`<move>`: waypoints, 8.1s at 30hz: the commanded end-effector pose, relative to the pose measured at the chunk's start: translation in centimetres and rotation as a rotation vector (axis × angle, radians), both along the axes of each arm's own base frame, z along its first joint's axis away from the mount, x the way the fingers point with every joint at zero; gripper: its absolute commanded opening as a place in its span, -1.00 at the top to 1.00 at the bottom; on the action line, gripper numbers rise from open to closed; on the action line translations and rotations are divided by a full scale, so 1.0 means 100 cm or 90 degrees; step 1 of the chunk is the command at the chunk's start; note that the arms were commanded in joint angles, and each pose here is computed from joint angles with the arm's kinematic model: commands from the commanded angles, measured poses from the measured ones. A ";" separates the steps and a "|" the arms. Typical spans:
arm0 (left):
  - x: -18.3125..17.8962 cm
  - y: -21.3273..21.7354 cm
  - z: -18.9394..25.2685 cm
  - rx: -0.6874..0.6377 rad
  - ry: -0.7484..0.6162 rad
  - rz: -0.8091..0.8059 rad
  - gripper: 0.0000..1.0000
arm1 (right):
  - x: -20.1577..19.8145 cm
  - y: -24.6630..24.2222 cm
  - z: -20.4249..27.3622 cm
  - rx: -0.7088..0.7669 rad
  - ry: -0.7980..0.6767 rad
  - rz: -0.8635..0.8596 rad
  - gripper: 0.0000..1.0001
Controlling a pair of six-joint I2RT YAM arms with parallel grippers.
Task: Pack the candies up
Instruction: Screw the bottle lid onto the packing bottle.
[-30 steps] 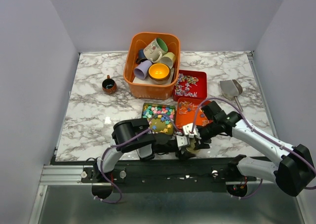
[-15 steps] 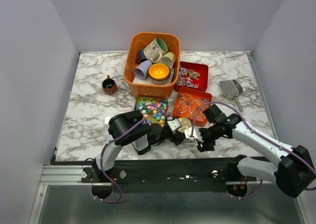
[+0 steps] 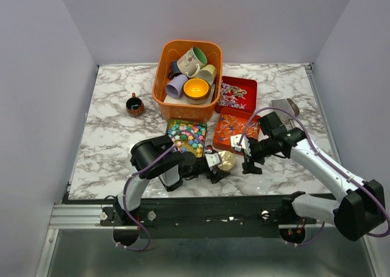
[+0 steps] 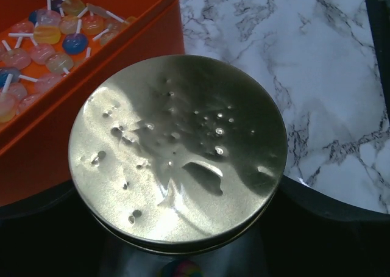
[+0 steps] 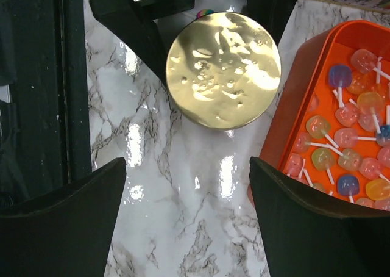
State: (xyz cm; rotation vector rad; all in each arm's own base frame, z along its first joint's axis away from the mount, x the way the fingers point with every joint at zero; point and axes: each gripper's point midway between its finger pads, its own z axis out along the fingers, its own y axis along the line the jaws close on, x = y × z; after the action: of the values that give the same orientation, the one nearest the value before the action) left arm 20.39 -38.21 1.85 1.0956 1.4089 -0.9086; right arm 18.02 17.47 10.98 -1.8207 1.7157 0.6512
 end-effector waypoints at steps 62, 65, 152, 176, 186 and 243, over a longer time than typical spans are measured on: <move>-0.055 0.000 -0.014 0.003 -0.014 -0.177 1.00 | -0.013 0.037 -0.007 0.026 0.117 0.188 -0.77; -0.054 0.002 -0.014 0.006 -0.017 -0.173 1.00 | -0.016 0.034 -0.022 0.000 0.141 0.203 -0.79; -0.020 0.005 -0.033 0.045 0.058 -0.100 1.00 | -0.019 0.032 0.009 0.031 0.036 0.054 -0.81; -0.024 0.004 -0.032 0.041 0.061 -0.108 1.00 | -0.001 0.050 -0.035 0.005 0.032 0.251 -0.85; -0.025 0.004 -0.032 0.041 0.066 -0.107 1.00 | -0.015 0.040 -0.051 -0.011 0.076 0.176 -0.46; -0.028 0.006 -0.032 0.044 0.070 -0.116 1.00 | -0.001 0.056 -0.031 0.051 0.001 0.389 -0.89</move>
State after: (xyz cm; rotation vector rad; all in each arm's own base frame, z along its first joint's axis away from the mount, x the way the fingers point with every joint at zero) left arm 17.73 -39.09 1.95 1.2487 1.3195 -1.1127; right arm 18.50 22.47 8.14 -2.2812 1.1437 0.9128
